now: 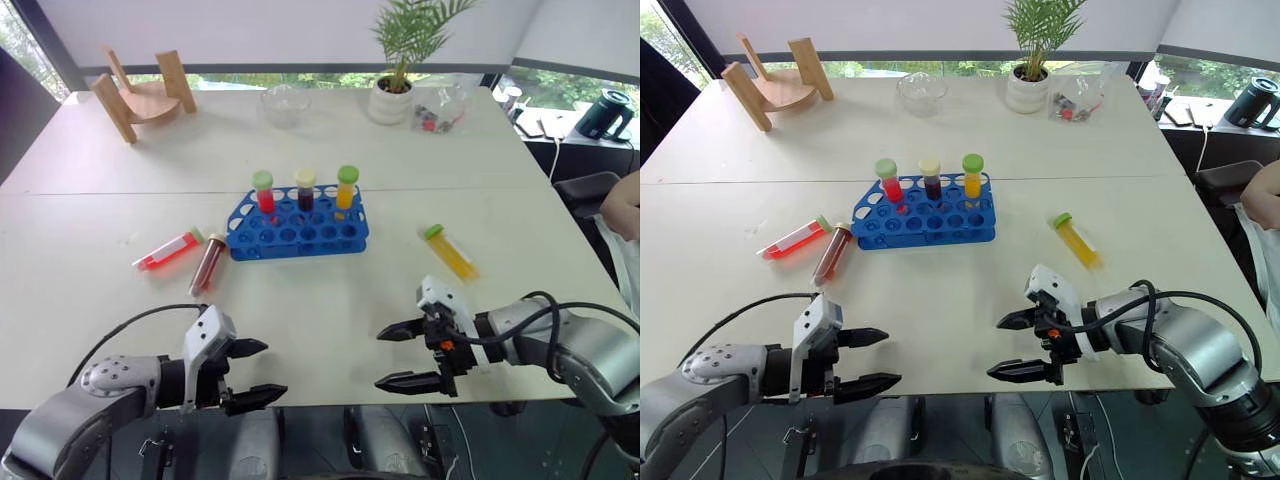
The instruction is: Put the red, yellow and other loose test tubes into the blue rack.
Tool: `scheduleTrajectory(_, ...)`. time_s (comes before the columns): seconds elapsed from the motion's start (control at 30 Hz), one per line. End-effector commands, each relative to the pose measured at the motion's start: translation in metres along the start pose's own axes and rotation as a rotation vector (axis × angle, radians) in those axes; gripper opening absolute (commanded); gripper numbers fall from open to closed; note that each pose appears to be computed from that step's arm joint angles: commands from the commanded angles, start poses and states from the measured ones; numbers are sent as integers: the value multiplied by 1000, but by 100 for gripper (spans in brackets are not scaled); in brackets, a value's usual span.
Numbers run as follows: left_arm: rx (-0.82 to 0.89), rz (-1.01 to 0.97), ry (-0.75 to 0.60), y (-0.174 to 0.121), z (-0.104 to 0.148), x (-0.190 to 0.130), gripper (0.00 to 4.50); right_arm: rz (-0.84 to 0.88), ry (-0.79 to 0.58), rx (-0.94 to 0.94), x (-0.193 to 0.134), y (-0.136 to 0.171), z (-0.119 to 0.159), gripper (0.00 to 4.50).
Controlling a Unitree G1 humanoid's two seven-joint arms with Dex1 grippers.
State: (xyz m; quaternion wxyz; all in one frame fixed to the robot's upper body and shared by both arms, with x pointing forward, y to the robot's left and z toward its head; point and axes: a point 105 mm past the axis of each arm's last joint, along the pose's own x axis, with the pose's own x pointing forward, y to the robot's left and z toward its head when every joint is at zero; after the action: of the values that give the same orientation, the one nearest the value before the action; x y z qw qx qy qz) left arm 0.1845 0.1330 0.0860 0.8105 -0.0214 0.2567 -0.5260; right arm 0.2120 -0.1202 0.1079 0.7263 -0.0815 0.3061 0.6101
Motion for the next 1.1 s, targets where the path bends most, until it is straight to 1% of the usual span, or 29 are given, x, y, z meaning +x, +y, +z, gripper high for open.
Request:
scheduleTrajectory(0.03,31,8,-20,-2,9,-1,445,21,-14,-30,2,4,6,450)
scheduleTrajectory(0.57,29,9,-39,-1,14,5,445,0,-26,-27,4,1,3,450)
scheduleTrajectory(0.83,66,5,-32,1,20,13,445,-24,-39,-28,3,-2,2,450)
scheduleTrajectory(0.9,61,-22,-51,0,26,12,445,-47,-41,-52,-4,-6,8,450)
scheduleTrajectory(0.97,42,-102,-53,-6,30,6,445,-88,-52,-75,-18,-9,20,450)
scheduleTrajectory(1.03,73,-76,-38,2,37,-1,445,-131,-71,-93,-37,-12,38,450)
scheduleTrajectory(1.1,157,-35,-36,11,53,-7,445,-209,-94,-102,-63,-20,60,450)
